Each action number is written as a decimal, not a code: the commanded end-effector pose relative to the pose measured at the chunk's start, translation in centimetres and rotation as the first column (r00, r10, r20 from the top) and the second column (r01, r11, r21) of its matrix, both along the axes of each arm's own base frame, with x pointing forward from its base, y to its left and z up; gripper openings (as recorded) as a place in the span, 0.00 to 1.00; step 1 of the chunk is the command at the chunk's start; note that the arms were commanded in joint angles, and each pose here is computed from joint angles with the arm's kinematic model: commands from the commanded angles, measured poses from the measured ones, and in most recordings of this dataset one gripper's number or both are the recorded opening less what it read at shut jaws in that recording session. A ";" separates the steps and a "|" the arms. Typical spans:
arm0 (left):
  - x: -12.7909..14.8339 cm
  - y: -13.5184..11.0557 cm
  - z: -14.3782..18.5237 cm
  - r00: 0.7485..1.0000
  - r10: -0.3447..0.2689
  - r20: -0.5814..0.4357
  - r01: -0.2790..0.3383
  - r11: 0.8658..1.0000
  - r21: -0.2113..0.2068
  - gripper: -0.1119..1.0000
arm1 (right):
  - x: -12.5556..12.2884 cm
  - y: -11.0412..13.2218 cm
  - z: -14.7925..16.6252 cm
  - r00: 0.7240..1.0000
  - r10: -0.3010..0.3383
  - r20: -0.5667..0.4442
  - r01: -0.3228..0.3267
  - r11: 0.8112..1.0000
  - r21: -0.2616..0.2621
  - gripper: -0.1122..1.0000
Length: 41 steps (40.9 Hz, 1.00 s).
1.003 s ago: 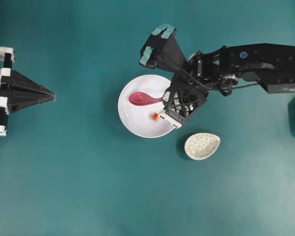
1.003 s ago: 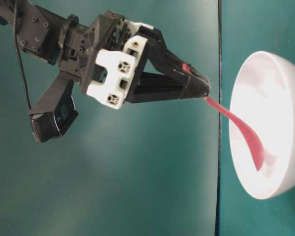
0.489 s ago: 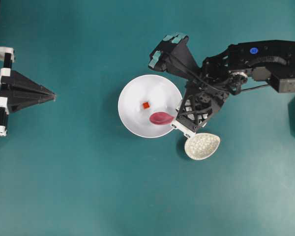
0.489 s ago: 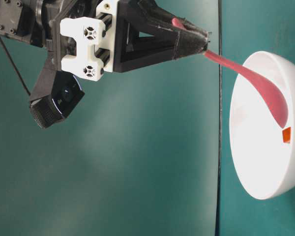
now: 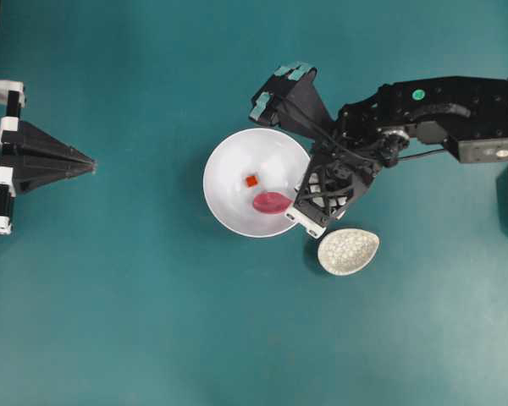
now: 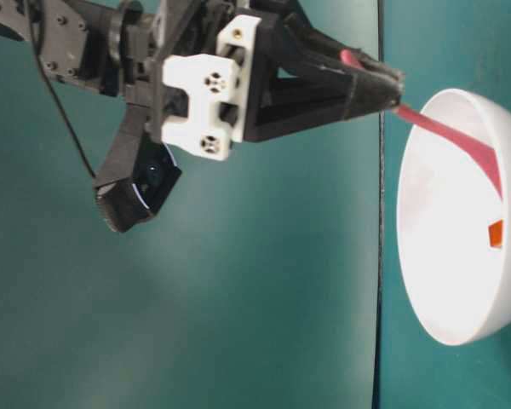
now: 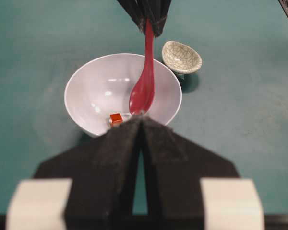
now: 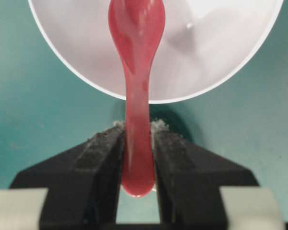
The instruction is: Grip the spoon and scoop the red block from the bowl with right arm.
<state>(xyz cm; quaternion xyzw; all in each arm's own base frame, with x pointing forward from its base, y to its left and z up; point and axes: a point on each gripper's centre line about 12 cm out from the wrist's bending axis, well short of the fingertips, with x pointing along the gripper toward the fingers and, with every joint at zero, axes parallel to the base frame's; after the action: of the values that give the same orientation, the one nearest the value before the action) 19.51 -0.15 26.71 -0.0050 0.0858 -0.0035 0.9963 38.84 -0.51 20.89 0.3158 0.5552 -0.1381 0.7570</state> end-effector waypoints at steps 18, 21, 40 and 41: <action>0.2 0.1 0.9 1.000 0.002 0.022 -0.002 1.000 0.004 0.10 | 0.8 -2.2 -0.2 0.996 -0.030 0.078 0.034 0.998 -0.051 0.33; 0.2 0.1 0.9 1.000 0.002 0.021 -0.003 1.000 0.003 0.10 | 1.0 -2.4 -0.4 0.995 -0.032 0.090 0.037 0.998 -0.059 0.33; 0.2 0.1 1.0 1.000 0.002 0.025 -0.003 1.000 0.003 0.10 | 1.3 -3.1 -0.4 0.993 -0.014 0.119 0.030 0.991 -0.130 0.33; 0.2 0.1 1.0 1.000 0.003 0.025 -0.003 1.000 0.001 0.10 | 1.3 -3.1 -0.3 0.993 -0.014 0.120 0.029 0.991 -0.131 0.33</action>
<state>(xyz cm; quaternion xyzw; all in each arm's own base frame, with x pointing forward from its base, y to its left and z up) 19.51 -0.15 26.71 -0.0050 0.0858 -0.0035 0.9963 39.98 -3.37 19.66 0.2808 0.5089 -0.1639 0.7970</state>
